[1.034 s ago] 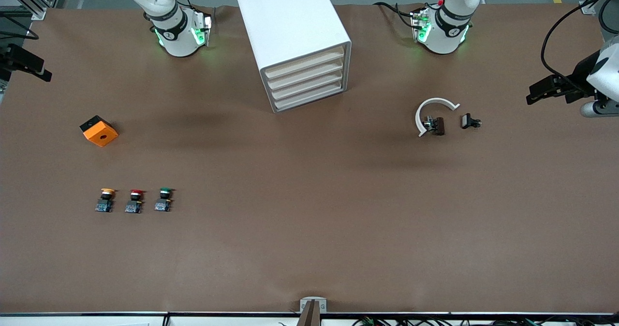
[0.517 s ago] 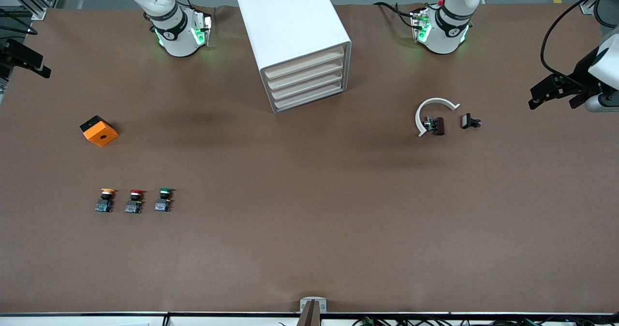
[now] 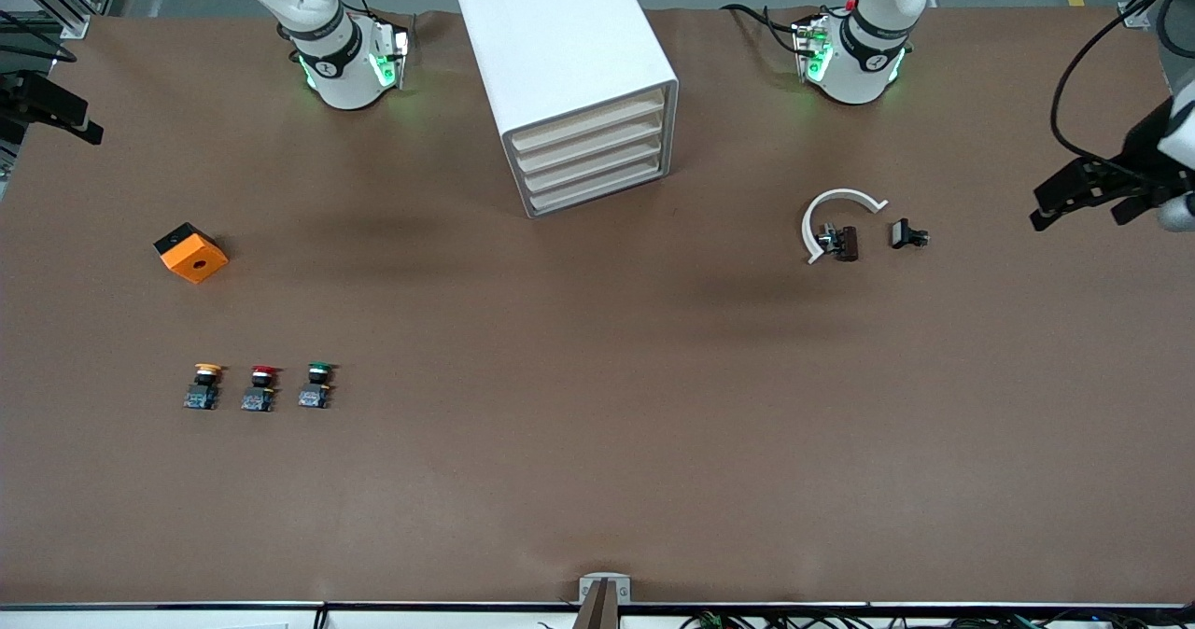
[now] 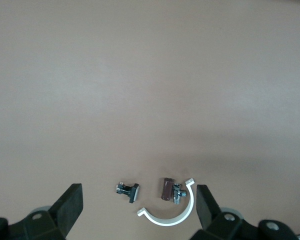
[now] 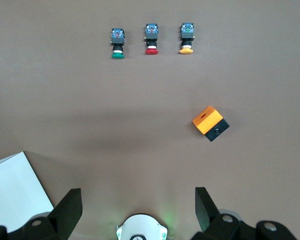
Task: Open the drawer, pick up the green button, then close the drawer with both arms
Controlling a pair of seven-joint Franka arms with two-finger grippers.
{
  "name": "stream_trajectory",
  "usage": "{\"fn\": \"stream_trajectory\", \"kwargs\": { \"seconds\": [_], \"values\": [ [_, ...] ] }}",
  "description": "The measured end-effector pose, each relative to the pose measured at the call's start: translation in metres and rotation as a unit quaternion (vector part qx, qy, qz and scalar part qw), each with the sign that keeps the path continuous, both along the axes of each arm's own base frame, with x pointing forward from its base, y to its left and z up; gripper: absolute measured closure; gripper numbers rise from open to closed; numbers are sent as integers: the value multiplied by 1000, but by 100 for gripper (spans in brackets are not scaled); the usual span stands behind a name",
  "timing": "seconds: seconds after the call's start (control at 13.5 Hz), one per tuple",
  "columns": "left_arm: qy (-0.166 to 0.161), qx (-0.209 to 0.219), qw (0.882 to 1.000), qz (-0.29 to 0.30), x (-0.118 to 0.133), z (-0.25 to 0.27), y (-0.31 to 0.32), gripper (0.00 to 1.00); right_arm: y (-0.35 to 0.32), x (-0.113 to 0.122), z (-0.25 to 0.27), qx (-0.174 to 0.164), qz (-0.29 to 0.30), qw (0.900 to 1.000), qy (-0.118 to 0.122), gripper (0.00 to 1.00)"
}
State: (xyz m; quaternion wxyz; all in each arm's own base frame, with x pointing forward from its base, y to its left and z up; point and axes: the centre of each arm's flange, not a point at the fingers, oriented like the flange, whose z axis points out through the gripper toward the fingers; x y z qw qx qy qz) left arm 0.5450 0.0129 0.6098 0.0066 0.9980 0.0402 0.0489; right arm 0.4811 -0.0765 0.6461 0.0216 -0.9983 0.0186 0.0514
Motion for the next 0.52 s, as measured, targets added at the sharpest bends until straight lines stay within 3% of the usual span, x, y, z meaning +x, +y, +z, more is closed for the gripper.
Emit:
{"fn": "stream_trajectory", "kwargs": {
  "seconds": [0.52],
  "values": [
    [6,1,1000,-11,-2,2,7,0,4,1,3,1,24,1000,-9,0]
  ]
}}
